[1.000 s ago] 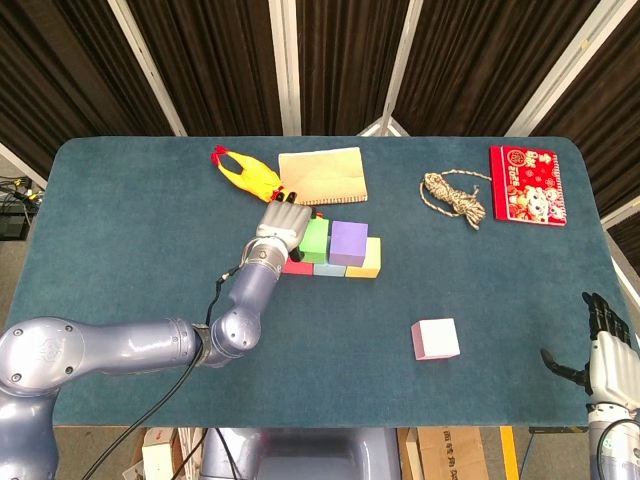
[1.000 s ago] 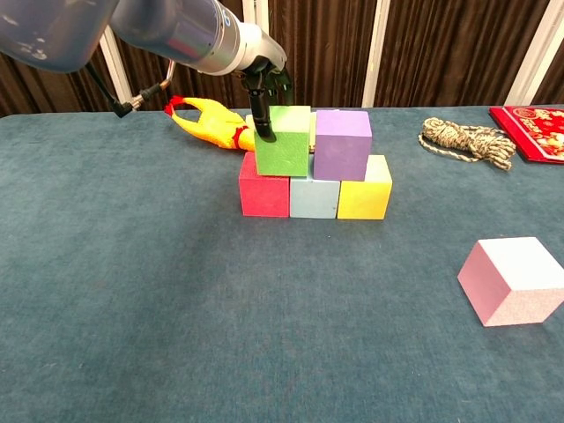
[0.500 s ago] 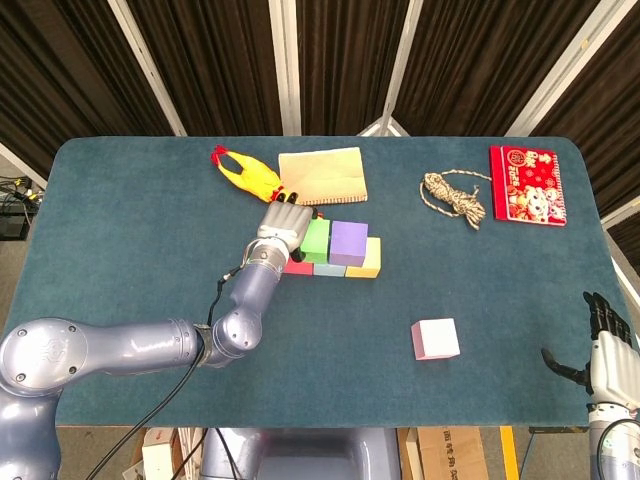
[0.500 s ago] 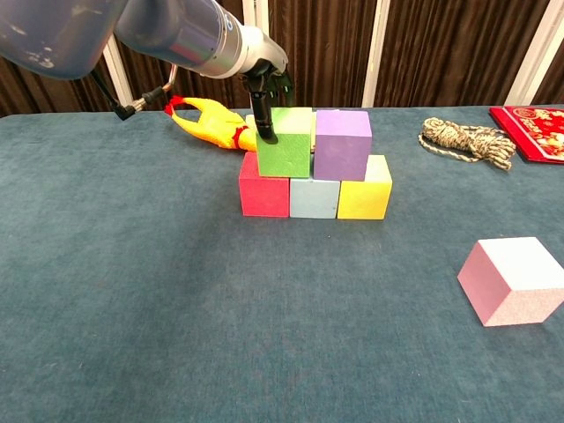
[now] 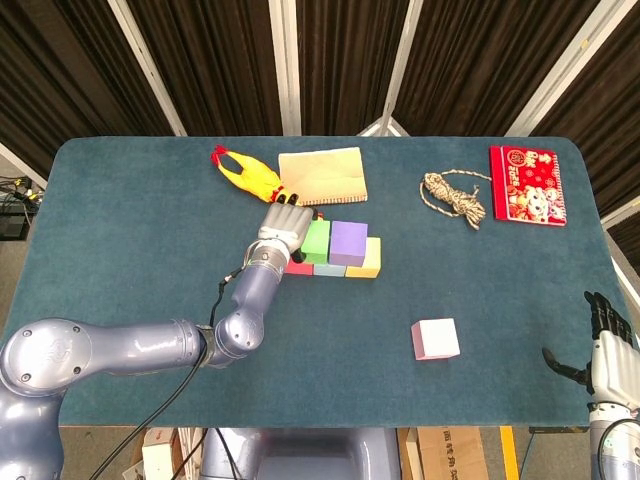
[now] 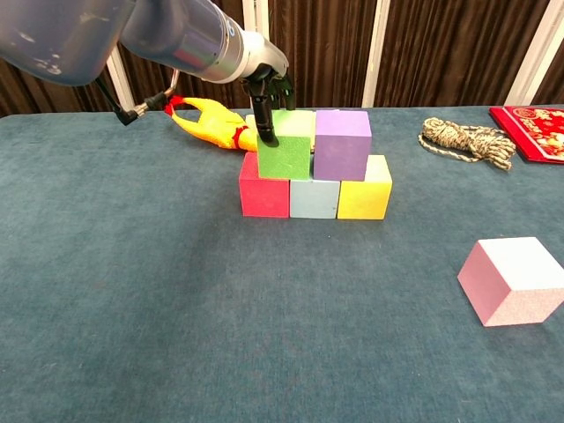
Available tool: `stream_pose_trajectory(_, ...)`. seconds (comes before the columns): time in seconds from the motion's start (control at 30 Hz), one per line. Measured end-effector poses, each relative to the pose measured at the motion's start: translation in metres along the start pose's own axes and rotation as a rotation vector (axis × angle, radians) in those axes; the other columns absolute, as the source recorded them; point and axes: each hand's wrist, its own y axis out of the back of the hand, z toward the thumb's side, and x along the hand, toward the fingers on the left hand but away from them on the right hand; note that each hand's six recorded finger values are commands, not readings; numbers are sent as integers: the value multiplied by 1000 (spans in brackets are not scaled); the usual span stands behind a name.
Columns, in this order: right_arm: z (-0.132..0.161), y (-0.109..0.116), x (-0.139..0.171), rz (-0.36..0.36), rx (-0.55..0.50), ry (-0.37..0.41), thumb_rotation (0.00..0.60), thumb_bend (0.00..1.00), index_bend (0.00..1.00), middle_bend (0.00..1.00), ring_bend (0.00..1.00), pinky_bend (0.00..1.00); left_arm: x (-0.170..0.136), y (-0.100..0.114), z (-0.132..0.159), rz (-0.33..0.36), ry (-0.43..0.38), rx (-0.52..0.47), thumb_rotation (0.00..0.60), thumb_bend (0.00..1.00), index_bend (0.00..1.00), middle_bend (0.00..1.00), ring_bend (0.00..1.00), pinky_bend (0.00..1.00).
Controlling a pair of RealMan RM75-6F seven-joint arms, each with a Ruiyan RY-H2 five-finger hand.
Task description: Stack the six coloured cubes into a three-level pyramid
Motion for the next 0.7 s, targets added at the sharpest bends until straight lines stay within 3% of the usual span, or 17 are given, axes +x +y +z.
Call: stream_pose_trajectory(0.7, -1, -1, -1, 1, 0, -6, 600, 250, 71, 26, 2, 0, 0, 2, -1, 4, 1, -11, 600, 375, 271, 268, 8, 0)
